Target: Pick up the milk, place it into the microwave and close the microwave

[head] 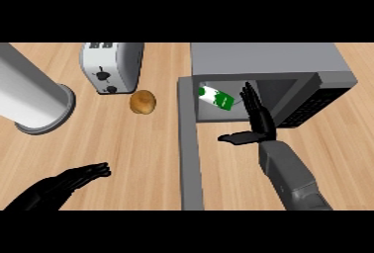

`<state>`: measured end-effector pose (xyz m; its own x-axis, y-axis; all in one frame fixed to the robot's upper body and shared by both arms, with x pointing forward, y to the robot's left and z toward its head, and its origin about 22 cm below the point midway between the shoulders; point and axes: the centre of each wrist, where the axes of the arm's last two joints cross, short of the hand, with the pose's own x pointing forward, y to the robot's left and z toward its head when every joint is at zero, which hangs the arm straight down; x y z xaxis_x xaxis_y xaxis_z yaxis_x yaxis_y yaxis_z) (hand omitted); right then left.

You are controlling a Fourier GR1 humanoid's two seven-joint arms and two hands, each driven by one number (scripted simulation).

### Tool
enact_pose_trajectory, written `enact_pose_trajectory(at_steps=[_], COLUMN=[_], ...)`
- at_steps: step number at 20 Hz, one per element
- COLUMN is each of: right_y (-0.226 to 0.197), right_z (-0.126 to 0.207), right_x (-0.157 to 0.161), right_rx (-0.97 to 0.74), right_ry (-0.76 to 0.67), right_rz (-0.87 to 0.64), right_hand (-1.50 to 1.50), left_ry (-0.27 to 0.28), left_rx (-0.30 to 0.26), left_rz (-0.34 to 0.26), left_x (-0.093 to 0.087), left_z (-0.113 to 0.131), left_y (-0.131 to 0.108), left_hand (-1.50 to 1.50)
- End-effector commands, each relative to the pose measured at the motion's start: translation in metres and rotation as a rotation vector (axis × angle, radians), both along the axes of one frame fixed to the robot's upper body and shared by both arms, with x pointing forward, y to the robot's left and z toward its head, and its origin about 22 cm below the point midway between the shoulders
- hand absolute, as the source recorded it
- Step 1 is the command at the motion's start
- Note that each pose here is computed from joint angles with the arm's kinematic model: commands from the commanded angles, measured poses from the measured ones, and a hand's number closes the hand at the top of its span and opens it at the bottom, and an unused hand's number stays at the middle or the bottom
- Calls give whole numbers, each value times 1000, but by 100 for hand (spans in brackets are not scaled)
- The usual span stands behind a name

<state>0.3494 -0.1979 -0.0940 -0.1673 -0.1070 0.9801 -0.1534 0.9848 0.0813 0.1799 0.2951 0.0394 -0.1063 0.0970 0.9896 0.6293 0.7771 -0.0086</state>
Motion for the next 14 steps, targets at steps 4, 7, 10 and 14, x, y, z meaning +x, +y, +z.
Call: enact_pose_trajectory(at_steps=[4,7,10,14], right_y=[-31,-57,-76,-116], right_z=[-46,-55,-57,-64], right_x=[-62,-88,-107,-160], right_rx=[-50,-63,-38,-66], right_ry=[57,51,27,45], right_rz=[-48,-61,-101,-143], right_hand=[-150,-150,-150,-150], left_ry=[-17,2,-15,-47], left_rx=[37,82,143,203], left_rz=[-10,-11,-27,-90], left_x=[16,23,43,50], left_z=[-4,-10,-10,-9], left_y=[-14,-36,-45,-69], left_hand=[150,150,150,150])
